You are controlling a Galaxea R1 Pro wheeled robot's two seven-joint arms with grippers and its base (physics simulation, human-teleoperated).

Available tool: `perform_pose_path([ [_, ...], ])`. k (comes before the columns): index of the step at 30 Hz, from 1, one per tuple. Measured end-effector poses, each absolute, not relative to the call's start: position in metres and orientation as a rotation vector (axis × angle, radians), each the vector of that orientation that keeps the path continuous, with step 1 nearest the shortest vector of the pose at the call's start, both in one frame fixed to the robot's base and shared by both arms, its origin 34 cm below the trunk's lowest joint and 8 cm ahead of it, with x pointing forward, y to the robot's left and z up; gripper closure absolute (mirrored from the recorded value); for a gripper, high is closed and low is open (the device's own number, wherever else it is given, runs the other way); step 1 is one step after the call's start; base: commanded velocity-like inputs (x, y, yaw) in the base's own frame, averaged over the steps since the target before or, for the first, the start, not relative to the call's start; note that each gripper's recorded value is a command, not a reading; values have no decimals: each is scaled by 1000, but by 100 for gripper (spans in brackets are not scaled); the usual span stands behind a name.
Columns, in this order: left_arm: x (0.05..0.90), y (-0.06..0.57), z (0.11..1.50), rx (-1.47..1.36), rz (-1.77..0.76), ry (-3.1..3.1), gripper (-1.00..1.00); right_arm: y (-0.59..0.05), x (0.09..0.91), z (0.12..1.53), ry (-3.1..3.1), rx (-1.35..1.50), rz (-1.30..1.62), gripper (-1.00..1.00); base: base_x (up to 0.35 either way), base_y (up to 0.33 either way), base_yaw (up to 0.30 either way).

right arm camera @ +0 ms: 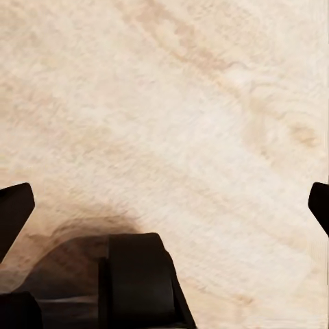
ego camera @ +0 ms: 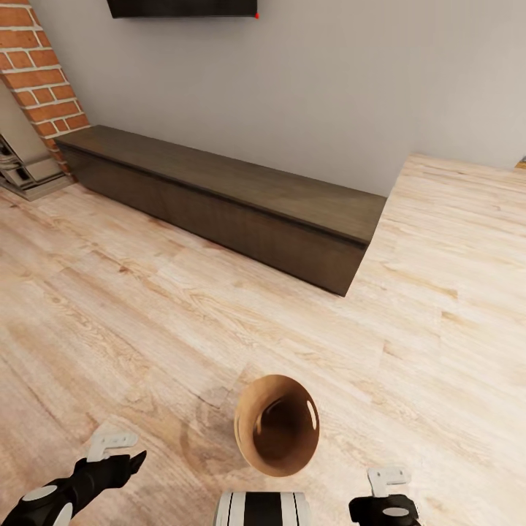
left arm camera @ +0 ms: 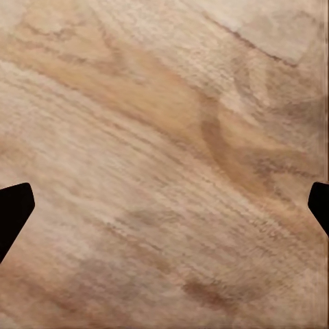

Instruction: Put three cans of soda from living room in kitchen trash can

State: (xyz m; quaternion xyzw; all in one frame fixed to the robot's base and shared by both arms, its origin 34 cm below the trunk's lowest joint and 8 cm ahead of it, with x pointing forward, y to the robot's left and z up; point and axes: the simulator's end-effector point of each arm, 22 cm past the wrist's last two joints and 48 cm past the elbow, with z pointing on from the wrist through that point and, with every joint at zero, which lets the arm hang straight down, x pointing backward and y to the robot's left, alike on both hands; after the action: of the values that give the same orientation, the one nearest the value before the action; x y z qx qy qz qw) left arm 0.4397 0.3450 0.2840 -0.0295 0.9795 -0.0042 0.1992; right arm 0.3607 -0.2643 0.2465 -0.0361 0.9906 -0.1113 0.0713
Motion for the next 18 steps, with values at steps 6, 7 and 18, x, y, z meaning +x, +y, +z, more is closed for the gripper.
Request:
perform_pose_path([
  [6,428,348,274,-91,-5,2774,-100,-264,343,240,3013,-128,-345,-100,0,0,0],
  [7,426,349,272,-91,-3,2783,-100,-264,346,242,3007,-127,-345,-100,0,0,0],
  [18,398,355,253,-94,19,2872,-100,-268,350,244,2997,-136,-361,-100,0,0,0],
])
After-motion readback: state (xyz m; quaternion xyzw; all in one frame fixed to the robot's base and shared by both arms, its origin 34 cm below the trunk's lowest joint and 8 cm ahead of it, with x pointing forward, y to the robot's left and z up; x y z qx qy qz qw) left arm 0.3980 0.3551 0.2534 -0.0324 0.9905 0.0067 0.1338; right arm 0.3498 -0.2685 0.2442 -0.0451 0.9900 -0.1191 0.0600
